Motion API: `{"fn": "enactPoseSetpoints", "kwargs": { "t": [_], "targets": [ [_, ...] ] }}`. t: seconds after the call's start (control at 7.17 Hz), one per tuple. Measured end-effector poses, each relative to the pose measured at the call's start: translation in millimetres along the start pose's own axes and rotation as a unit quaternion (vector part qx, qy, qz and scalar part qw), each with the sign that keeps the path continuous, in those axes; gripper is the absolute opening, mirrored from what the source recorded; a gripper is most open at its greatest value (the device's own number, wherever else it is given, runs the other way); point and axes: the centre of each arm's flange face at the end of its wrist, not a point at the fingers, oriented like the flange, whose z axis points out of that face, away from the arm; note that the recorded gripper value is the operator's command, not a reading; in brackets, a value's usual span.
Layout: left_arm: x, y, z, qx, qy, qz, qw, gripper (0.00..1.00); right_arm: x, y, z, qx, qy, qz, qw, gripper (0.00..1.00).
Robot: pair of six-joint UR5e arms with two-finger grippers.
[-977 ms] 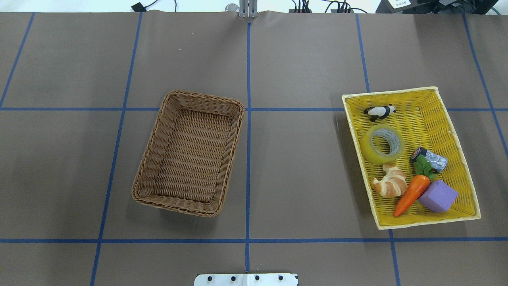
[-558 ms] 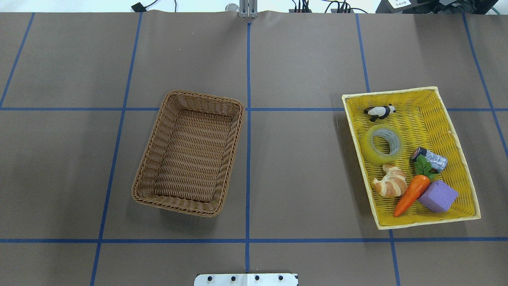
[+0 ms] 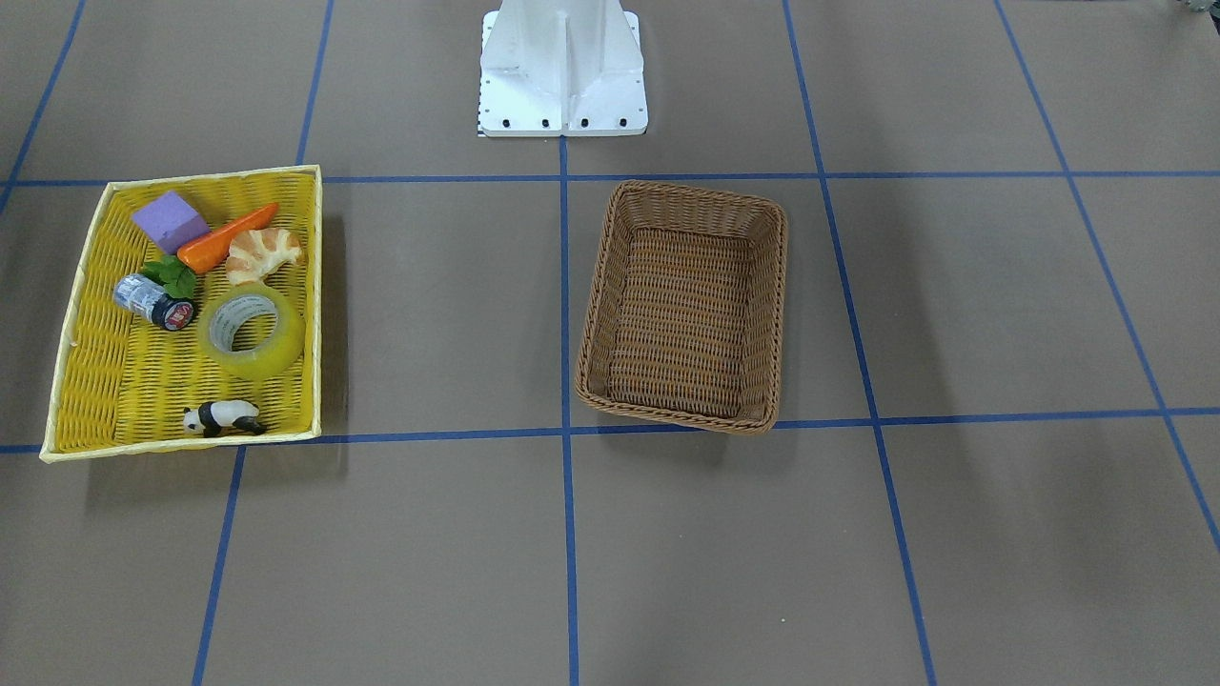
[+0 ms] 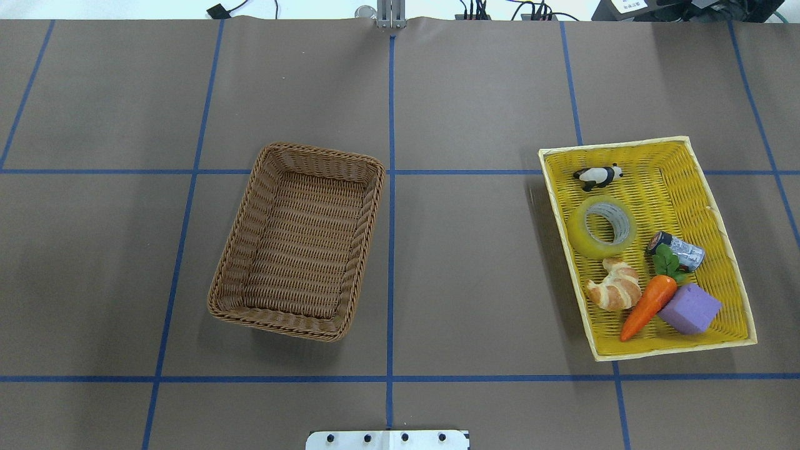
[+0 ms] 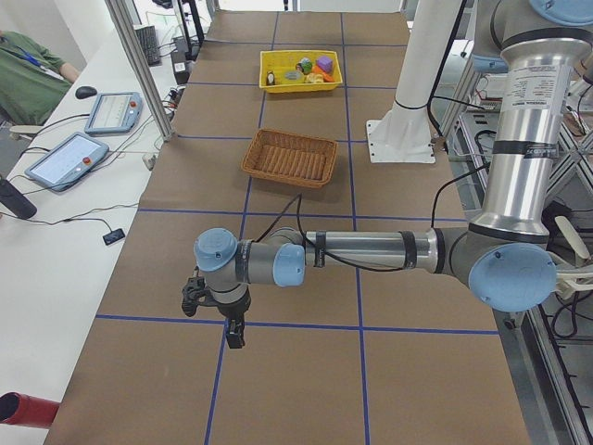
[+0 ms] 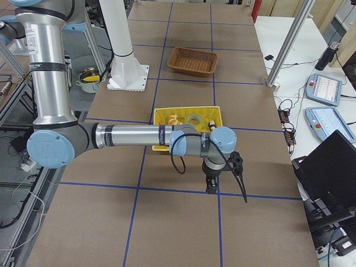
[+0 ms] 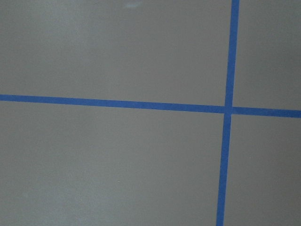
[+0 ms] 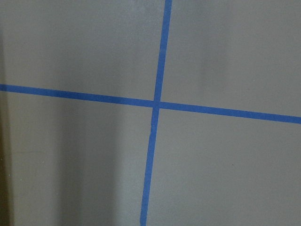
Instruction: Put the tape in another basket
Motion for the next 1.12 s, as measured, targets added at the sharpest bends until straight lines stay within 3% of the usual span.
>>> {"fn": "enactPoseSetpoints", "kwargs": {
  "t": [0.7, 1.12],
  "targets": [
    [4.6, 0.1, -2.8, 0.001, 0.013, 0.001, 0.9999, 0.98, -20.7, -6.8, -23.4, 0.022, 0.002, -0.022, 0.9995, 1.0],
    [13.1, -0.3, -10.0, 0.007, 0.027, 0.005, 0.9996, 0.98, -98.3, -26.8, -59.6, 0.059, 0.021, -0.1, 0.993, 1.0]
  ]
}}
